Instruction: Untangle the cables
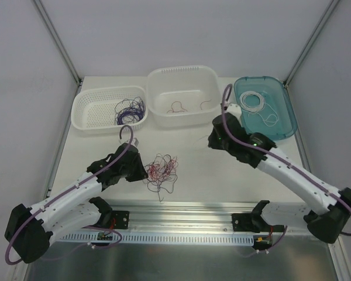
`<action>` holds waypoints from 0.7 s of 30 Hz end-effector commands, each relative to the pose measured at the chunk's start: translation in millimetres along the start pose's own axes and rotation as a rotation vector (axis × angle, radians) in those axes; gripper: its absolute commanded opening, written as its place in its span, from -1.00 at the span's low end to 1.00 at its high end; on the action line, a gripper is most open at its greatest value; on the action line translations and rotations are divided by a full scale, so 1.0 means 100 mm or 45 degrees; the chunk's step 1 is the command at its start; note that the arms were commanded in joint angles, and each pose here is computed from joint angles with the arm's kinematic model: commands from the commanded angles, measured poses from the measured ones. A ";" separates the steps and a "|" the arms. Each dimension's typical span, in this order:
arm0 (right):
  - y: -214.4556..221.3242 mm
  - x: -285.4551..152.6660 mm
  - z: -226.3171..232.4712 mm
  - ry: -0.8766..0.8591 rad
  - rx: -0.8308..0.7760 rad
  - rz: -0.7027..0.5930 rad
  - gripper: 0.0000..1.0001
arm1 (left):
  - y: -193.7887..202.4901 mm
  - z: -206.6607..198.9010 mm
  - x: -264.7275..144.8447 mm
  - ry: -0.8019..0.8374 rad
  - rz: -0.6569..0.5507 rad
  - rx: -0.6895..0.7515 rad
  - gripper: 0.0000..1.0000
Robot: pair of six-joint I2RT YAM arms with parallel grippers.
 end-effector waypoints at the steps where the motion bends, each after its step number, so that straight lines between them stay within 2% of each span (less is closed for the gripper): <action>1: -0.43 -0.60 -0.46 0.140 -0.141 -0.196 -0.99 | -0.09 0.09 -0.02 -0.088 -0.073 -0.064 -1.00; 2: -0.53 -0.73 -0.53 0.141 -0.198 -0.235 -0.99 | -0.11 0.11 -0.02 -0.098 -0.083 -0.082 -1.00; 7: -1.08 -1.62 -0.86 0.146 -0.212 -0.533 -0.99 | -0.16 0.16 -0.01 -0.151 -0.104 -0.124 -1.00; 11: -1.33 -2.10 -0.98 0.181 -0.277 -0.674 -0.99 | -0.20 0.21 0.02 -0.221 -0.113 -0.154 -1.00; 14: -1.42 -2.29 -1.01 0.191 -0.323 -0.741 -0.99 | -0.26 0.21 0.02 -0.255 -0.130 -0.169 -1.00; 21: -1.58 -2.36 -1.09 0.323 -0.362 -0.823 -0.99 | -0.38 0.12 0.00 -0.259 -0.135 -0.144 -1.00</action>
Point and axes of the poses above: each gripper's point midway between its finger pads, its own x axis out along the fingers, its own z axis along the line the jaws close on, y = z × x, the point moved 8 cm from there along -x, back along the fingers, and after that the axes turned 8 degrees about -x, right-handed, at the moved point
